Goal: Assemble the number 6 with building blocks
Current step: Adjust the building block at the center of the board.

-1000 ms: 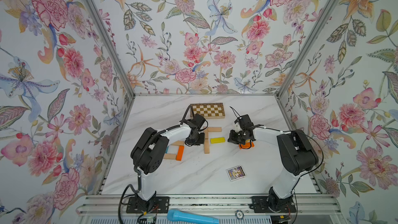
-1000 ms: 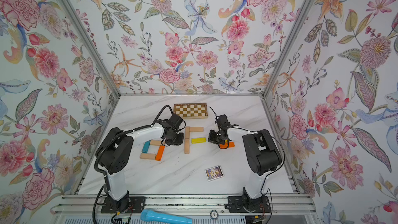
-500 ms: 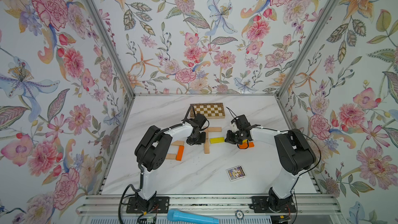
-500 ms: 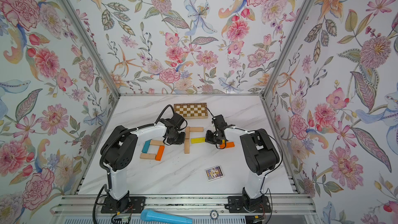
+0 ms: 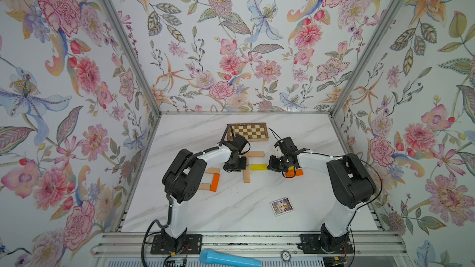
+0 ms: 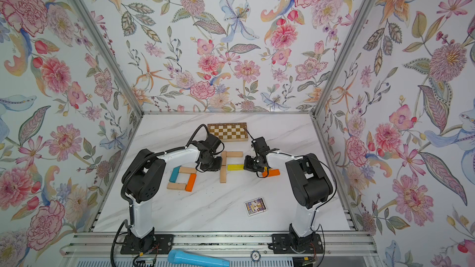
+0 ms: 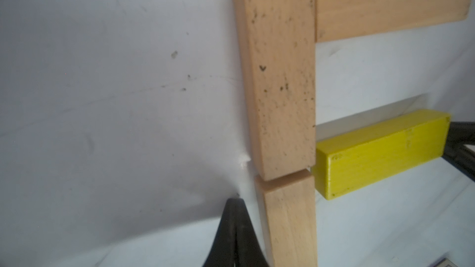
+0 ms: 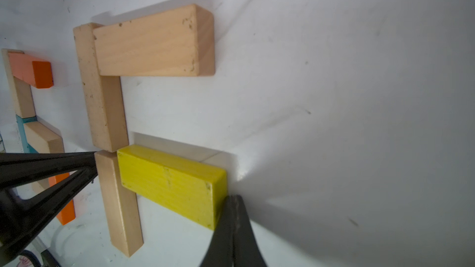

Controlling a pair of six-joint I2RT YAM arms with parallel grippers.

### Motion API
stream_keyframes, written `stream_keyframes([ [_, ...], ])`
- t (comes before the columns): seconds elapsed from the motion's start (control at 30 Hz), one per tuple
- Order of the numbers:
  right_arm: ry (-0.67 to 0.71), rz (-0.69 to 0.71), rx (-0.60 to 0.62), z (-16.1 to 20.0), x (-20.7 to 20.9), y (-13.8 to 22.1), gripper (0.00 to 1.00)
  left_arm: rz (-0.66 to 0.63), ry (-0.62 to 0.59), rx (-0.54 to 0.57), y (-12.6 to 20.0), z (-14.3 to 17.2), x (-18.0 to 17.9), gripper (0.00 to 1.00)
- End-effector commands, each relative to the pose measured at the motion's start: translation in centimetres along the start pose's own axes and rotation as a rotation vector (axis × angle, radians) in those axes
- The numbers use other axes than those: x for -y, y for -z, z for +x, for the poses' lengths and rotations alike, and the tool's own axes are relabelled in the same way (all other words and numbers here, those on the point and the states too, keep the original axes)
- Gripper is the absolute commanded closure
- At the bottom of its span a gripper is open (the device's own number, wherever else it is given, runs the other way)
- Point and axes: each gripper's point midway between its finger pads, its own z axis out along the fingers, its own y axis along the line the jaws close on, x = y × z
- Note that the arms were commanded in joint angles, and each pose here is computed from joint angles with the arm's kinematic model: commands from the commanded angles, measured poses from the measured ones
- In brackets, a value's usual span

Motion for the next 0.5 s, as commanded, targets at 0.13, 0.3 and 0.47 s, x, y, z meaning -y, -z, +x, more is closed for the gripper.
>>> stream_keyframes([
  [0.13,0.022,0.043,-0.036,0.8,0.5,-0.8,1.00,-0.006,-0.008,-0.032,-1.1,0.3,0.0,0.95],
  [0.3,0.029,0.061,-0.037,0.7,1.0,-0.7,1.00,-0.007,-0.011,-0.031,-1.0,0.2,0.1,0.95],
  [0.47,0.024,0.077,-0.021,0.0,1.9,-0.1,1.00,-0.009,-0.013,-0.032,-1.0,0.2,0.0,0.95],
])
